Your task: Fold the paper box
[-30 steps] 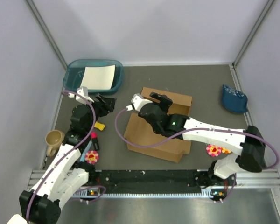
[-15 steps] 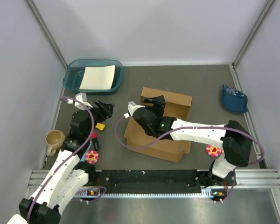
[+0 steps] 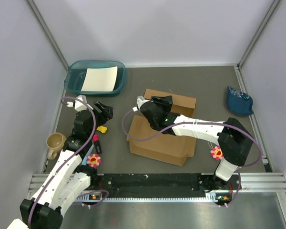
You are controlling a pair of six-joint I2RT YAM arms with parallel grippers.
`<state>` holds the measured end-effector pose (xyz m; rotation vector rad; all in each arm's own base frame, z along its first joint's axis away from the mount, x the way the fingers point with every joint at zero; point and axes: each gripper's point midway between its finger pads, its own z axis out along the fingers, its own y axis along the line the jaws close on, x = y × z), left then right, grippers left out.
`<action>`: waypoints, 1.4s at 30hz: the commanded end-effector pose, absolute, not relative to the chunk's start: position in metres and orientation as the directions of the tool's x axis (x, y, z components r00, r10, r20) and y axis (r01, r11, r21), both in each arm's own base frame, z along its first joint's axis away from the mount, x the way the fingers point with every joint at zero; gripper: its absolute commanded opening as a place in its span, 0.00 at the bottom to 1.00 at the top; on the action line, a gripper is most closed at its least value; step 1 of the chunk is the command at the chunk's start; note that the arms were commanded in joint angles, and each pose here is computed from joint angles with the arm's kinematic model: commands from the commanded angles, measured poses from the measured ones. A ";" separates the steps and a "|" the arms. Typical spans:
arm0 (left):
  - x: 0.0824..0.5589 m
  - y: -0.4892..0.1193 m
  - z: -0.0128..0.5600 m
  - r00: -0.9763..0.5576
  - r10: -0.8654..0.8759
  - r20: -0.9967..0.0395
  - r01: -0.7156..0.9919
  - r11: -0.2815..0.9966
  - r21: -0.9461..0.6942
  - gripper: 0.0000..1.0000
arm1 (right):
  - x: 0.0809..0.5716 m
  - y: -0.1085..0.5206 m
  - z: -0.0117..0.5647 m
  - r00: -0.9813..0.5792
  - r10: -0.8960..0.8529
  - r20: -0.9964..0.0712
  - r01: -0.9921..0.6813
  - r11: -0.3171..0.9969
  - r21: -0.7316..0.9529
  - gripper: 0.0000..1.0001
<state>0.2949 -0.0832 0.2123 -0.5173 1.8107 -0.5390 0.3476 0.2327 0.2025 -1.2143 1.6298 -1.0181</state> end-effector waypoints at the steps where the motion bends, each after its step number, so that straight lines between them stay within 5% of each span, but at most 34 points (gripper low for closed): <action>1: 0.299 -0.078 0.228 -0.241 -0.624 -0.744 -0.093 0.777 -0.622 0.77 | 0.359 0.233 0.206 -0.196 -0.964 -0.179 -0.252 0.226 -0.941 0.43; 16: 0.295 -0.066 0.262 -0.161 -0.634 -0.756 -0.086 0.772 -0.629 0.75 | 0.356 0.217 0.242 -0.210 -0.957 -0.202 -0.166 0.239 -0.957 0.01; 24: 0.283 -0.054 0.356 -0.005 -0.641 -0.768 -0.002 0.768 -0.641 0.76 | 0.347 0.174 0.321 -0.279 -0.864 -0.420 -0.058 0.452 -0.890 0.00; 29: 0.263 -0.043 0.422 0.123 -0.633 -0.765 0.066 0.774 -0.630 0.76 | 0.359 0.121 0.343 -0.426 -0.529 -0.734 0.009 0.809 -0.588 0.00; 30: 0.262 -0.043 0.427 0.127 -0.630 -0.766 0.070 0.776 -0.627 0.76 | 0.353 0.118 0.321 -0.500 -0.488 -0.716 -0.094 0.852 -0.515 0.00; 32: 0.259 -0.043 0.434 0.134 -0.628 -0.767 0.081 0.778 -0.623 0.76 | 0.357 0.112 0.311 -0.572 -0.252 -0.781 -0.035 0.958 -0.284 0.00; 36: 0.259 -0.049 0.421 0.101 -0.640 -0.761 0.097 0.768 -0.633 0.76 | 0.357 0.081 0.266 -0.690 0.258 -0.676 0.184 0.966 0.181 0.00; 42: 0.266 -0.068 0.366 0.009 -0.684 -0.730 0.137 0.724 -0.676 0.73 | 0.339 0.080 0.221 -0.680 0.509 -0.528 0.424 0.860 0.283 0.00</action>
